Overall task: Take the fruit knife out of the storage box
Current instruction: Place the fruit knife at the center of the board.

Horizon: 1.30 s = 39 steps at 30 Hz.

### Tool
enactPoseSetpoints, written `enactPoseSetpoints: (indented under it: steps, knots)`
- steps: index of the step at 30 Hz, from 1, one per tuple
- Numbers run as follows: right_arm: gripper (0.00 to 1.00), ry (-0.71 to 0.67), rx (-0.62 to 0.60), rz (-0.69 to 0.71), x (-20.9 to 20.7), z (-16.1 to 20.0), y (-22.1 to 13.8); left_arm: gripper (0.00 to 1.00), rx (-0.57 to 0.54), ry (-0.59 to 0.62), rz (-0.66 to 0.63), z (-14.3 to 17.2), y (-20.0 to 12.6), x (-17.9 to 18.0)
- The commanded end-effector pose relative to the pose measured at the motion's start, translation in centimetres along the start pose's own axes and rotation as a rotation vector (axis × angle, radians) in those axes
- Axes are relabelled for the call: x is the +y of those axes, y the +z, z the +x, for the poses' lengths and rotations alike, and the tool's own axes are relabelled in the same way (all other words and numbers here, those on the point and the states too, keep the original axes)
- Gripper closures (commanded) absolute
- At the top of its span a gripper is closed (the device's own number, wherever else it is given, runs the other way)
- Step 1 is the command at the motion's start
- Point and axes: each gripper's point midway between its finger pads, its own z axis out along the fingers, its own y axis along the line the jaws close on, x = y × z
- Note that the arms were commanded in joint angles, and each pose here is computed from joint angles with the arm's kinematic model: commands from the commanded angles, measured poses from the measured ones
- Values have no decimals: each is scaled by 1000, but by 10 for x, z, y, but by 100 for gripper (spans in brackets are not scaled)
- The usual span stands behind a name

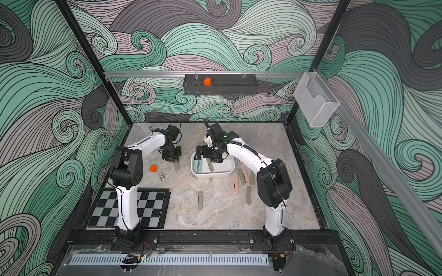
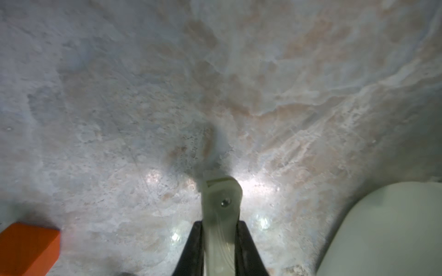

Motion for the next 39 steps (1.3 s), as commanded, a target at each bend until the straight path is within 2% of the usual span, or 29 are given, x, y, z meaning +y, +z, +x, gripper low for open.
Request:
enactPoseSetpoints:
  steps: [1,4,5,7,15,21,30,39]
  knots:
    - [2,27,-4,-47,12,-7,4,83,13,1,31,-4,9,0]
    - [2,31,-3,-58,15,-10,6,77,19,4,38,-4,9,0]
    - [2,28,-4,-59,16,-11,6,70,19,5,37,-4,7,0]
    - [2,24,-10,-56,16,-13,6,45,16,4,29,-4,3,1]
    - [2,6,-38,-21,10,-12,-5,24,-38,-50,32,-5,-37,-1]
    - [2,29,-66,16,-9,-4,-22,3,-69,-47,62,5,-65,-28]
    - [2,69,-122,69,-41,17,-55,1,-90,65,8,31,-93,-81]
    - [2,115,-179,111,-67,44,-83,3,-75,8,48,51,-105,-132]
